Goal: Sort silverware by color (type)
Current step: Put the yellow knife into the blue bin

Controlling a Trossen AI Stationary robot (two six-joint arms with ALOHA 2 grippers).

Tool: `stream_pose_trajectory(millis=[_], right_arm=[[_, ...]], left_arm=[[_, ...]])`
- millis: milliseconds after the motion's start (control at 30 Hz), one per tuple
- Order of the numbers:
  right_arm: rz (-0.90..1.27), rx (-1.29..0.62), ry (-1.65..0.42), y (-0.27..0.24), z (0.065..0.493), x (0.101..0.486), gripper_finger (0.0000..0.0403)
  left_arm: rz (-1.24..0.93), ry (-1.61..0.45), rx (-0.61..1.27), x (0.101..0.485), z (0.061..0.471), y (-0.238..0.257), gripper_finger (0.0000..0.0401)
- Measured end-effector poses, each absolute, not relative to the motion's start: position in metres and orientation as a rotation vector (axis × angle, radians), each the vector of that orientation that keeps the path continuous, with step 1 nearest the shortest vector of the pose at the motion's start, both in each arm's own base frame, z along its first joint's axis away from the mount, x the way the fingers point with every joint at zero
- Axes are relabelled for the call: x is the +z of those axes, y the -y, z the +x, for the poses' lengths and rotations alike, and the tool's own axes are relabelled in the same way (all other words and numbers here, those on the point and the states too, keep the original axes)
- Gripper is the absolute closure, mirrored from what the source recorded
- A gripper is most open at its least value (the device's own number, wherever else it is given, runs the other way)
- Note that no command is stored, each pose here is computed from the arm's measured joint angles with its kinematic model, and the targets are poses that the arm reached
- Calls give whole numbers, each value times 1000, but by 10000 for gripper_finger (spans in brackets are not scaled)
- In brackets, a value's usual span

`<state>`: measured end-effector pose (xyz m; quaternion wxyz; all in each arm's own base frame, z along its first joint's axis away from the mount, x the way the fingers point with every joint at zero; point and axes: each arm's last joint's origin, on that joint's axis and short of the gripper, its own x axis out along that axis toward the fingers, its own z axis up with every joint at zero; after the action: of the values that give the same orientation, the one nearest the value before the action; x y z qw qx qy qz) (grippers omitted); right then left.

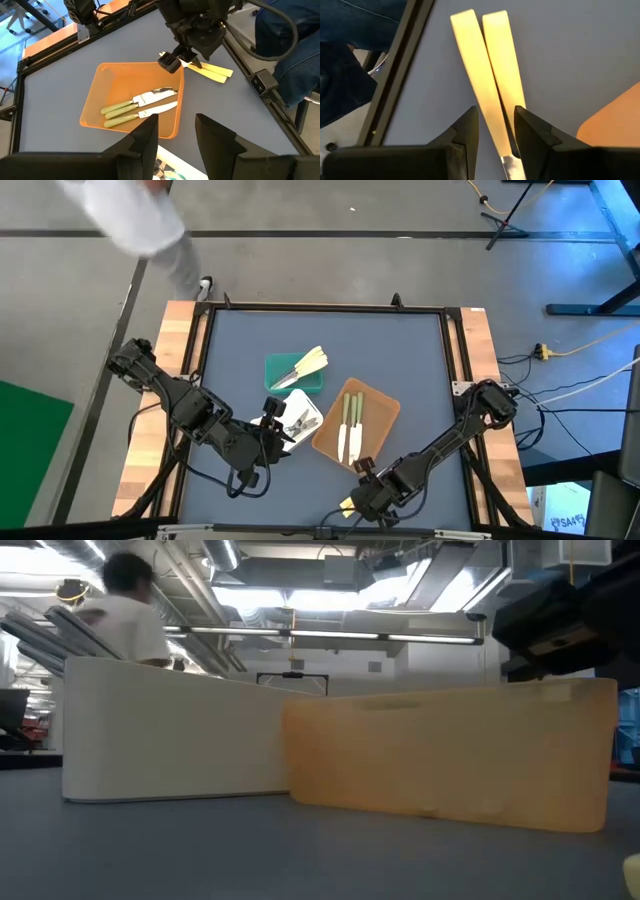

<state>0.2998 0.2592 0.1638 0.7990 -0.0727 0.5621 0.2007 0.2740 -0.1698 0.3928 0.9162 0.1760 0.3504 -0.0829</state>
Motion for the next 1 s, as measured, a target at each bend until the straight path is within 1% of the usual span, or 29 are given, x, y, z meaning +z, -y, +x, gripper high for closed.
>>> stream_pose_trajectory(millis=[433,600,1000], right_arm=[[-135,480,-1239,-260,297,162,292],[-146,477,-1257,-261,299,152,292],[-169,440,-1238,-260,301,150,292]], left_arm=[[362,-721,-171,393,274,170,277],[362,-721,-171,393,274,170,277],[362,-721,-171,393,274,170,277]])
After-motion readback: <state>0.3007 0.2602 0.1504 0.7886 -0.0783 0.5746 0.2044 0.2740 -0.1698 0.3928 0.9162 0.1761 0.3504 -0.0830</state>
